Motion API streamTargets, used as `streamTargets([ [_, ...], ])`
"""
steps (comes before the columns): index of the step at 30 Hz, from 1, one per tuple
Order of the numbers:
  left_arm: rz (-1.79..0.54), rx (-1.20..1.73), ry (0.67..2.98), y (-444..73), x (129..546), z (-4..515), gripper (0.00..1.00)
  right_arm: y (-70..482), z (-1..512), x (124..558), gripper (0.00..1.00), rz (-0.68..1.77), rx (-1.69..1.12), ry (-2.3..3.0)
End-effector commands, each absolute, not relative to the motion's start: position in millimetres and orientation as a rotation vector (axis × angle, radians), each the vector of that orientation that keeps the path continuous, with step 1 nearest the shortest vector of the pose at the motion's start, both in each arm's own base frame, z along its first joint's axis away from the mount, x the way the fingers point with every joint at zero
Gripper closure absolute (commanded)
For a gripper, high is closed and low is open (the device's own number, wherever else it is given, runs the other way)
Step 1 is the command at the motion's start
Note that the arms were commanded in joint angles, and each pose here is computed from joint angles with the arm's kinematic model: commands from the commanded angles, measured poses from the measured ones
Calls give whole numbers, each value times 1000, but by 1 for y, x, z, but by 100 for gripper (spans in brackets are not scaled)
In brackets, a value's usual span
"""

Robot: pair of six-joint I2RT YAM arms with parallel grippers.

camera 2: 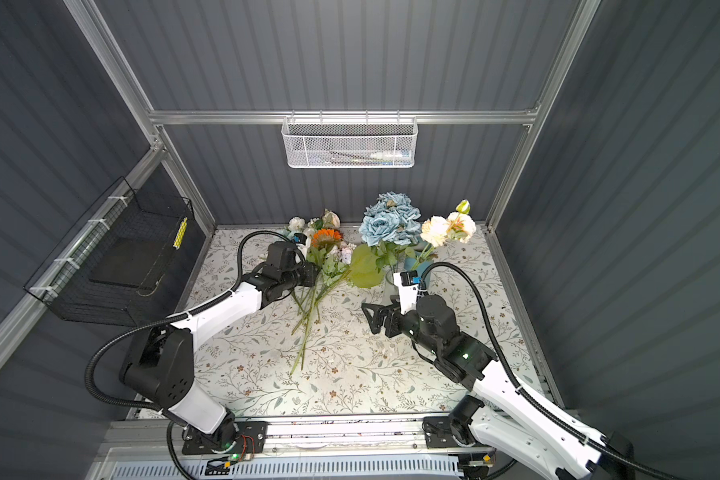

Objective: Arrange the flowers into the vase

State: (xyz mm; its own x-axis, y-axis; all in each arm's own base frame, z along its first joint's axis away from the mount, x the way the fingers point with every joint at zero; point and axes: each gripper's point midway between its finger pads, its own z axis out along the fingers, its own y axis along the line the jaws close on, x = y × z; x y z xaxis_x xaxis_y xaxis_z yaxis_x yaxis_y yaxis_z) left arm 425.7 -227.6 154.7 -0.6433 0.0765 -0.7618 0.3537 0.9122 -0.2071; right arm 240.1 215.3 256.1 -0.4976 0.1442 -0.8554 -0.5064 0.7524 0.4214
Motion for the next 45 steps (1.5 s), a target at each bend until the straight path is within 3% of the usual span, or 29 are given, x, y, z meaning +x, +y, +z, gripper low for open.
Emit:
streamTargets([
  [1, -410, 359, 2251, -233, 437, 148, 69, 211, 274, 239, 1, 809, -261, 1896],
  [8, -383, 378, 2282, -235, 442, 134, 74, 208, 272, 239, 1, 793, -252, 1895],
  [39, -231, 348, 2393, -225, 462, 80, 75, 206, 288, 232, 1, 838, -232, 1840],
  [41, -251, 354, 2397, -228, 461, 78, 80, 206, 288, 232, 1, 834, -230, 1842],
  [45, -270, 348, 2391, -230, 461, 81, 100, 206, 288, 232, 1, 837, -231, 1841],
])
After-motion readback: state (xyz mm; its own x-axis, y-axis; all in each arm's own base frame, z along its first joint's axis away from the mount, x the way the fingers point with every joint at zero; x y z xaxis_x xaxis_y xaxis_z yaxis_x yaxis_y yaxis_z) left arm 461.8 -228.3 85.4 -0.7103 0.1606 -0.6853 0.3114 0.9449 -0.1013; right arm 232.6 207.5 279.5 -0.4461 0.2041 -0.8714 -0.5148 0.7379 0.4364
